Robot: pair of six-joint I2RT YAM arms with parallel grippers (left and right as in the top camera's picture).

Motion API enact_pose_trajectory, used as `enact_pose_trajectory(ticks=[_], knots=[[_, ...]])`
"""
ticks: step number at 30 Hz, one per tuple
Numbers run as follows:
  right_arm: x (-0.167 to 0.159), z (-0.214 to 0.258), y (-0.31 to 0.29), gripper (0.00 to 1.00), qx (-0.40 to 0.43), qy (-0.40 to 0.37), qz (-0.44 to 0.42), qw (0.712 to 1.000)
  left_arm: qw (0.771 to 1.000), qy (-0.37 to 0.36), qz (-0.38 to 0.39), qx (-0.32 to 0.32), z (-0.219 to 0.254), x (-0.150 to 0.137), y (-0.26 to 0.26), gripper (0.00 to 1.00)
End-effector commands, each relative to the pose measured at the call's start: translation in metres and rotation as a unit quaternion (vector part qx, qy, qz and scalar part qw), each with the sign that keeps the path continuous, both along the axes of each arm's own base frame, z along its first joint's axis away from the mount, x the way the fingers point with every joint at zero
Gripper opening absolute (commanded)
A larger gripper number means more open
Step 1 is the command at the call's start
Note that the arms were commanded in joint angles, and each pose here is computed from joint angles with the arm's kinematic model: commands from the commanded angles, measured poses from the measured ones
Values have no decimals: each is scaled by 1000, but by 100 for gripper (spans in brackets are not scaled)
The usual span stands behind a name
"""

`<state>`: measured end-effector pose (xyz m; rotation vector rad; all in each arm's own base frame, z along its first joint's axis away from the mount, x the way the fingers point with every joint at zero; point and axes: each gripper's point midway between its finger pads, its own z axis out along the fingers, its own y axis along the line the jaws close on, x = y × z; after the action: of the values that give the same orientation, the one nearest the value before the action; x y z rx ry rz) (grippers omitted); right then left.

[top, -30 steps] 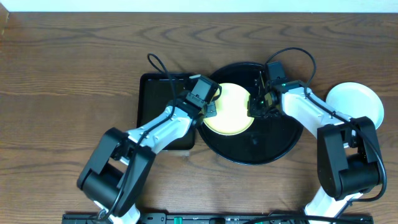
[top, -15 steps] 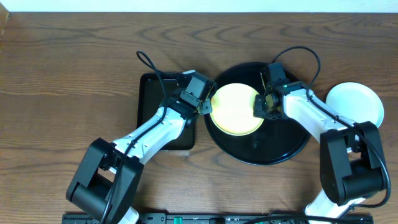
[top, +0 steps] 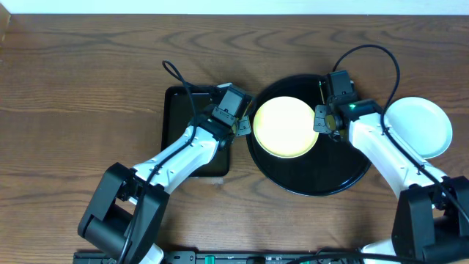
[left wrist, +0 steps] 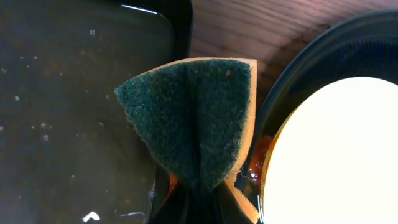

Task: Clean dirty plates on tray and stack at the side
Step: 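Move the sponge back over the small black tray with the left gripper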

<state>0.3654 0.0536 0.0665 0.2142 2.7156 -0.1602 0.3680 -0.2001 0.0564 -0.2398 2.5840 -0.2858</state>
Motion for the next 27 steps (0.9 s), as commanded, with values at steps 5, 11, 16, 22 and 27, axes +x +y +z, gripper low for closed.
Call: enact_pose_trajectory(ticks=[5,11,16,22,27], knots=[[-6,-7,31,8,82,23,45,995,999,-32,5,31,22,10,28,8],[-4,-9,29,10,88,24,37,995,998,-5,44,47,14,12,65,8],[-5,-9,29,10,89,25,37,995,998,12,60,18,9,17,80,8],[-6,-10,30,10,92,27,38,995,995,69,49,-50,-16,15,80,8],[-7,-10,30,9,93,29,38,994,985,108,-5,-131,-31,12,66,8]])
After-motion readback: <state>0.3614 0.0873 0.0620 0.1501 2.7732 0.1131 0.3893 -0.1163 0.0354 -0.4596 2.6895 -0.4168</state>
